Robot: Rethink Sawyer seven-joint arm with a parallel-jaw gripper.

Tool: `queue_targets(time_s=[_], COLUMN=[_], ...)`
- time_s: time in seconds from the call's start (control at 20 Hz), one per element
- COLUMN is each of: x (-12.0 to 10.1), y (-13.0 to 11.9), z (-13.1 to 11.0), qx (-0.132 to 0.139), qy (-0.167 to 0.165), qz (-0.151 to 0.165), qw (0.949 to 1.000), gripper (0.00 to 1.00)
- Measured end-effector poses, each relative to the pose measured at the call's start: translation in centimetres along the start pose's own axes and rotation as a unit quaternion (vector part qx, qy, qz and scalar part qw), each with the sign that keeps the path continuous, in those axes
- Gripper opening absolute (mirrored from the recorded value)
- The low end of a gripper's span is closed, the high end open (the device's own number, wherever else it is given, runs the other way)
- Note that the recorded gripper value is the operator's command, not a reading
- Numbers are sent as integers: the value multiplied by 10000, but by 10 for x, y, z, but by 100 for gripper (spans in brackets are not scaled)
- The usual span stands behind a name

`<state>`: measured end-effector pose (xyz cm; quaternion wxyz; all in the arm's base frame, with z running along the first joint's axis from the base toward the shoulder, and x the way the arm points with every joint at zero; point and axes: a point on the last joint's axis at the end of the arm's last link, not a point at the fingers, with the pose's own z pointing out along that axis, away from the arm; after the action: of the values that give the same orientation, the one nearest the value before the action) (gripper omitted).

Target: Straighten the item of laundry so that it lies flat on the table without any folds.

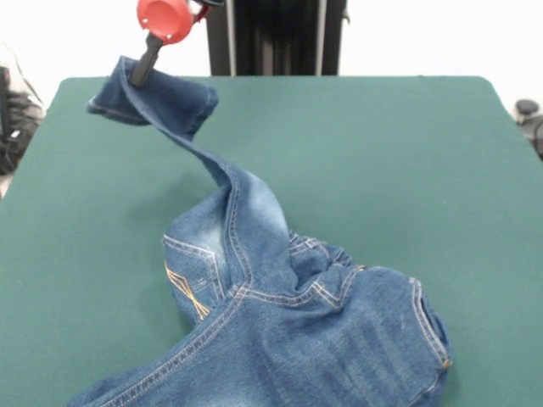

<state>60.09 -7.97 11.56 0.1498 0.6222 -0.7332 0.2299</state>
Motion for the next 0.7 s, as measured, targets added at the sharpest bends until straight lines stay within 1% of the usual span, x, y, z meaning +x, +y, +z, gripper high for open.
queue_targets(time_s=[0.2,0.35,0.45,0.5,0.55,0.65,0.7], x=[5,4,1,1,0,-1,-1], y=[-12,-18,-28,-29,-35,-44,-48], z=[0,1,7,8,15,29,39], qx=[108,128,93,80,29,-89,-156], qy=[2,-103,-502,-588,-885,-1387,-1707], qz=[13,72,303,355,531,815,949], qw=[9999,9998,9982,9976,9947,9869,9806], gripper=[0,0,0,0,0,0,0])
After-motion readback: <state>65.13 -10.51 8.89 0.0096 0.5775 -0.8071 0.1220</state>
